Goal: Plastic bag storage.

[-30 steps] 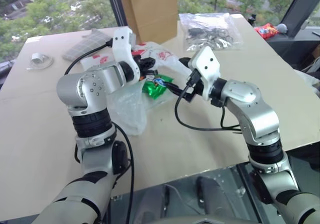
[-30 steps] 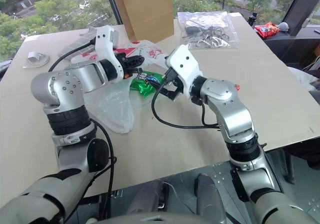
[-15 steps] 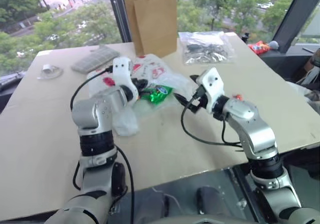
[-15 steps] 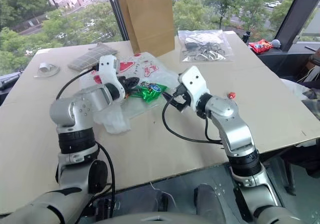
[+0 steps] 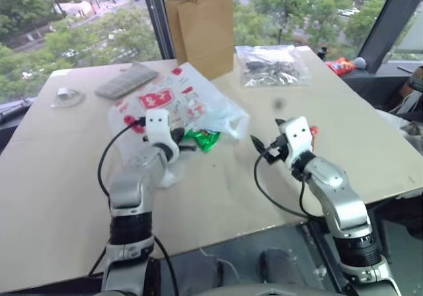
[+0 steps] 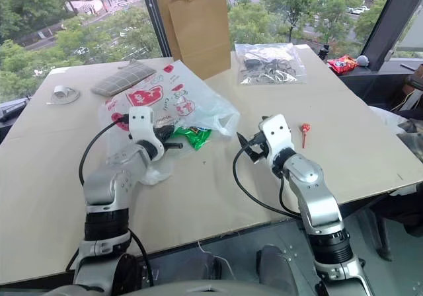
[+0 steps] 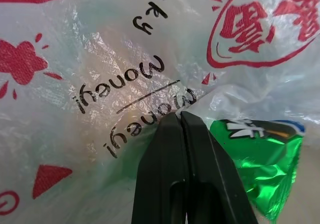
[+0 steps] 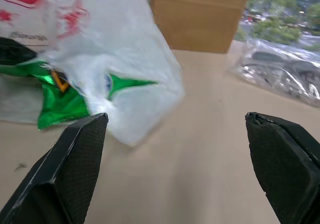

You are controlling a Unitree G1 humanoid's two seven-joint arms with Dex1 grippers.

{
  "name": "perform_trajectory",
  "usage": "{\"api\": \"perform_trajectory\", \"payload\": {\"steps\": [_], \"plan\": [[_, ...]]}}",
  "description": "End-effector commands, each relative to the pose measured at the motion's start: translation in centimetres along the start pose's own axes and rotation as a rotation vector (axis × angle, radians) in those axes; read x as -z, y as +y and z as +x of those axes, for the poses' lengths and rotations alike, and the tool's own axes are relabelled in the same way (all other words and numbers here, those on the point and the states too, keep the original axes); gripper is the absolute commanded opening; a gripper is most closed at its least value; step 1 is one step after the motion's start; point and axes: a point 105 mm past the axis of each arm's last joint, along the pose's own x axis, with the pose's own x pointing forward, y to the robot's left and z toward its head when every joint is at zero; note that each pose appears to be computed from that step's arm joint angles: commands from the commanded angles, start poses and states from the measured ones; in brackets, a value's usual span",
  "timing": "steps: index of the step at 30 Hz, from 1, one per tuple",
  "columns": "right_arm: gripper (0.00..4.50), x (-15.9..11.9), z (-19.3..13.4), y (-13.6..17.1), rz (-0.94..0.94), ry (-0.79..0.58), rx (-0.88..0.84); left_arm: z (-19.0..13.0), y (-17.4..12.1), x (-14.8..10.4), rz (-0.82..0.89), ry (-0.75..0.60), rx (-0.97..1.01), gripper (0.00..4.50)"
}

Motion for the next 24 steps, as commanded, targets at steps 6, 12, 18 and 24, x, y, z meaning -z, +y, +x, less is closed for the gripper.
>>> {"api": "perform_trajectory", "payload": {"steps": [6,12,18,24], "plan": [[4.44,-7.3,-0.1,-2.6,-0.036,-0.122,-0.052,-4.3,-4.0,-10.2,0.053,-0.374,0.241,0.0],[4.44,-6.6,-0.6,-1.8,0.014,-0.121,-0.015,-4.7,-3.3,-9.0,0.066,-0.37,0.234,0.0],[4.44,-5.2,-2.9,-2.8,0.025,-0.078,0.036,-5.1,-2.9,-8.2,0.042,-0.387,0.208,0.0],[4.44,-3.3,-5.9,-4.5,-0.008,-0.002,0.13,-4.5,-2.7,-7.5,0.028,-0.361,0.216,0.0]]}}
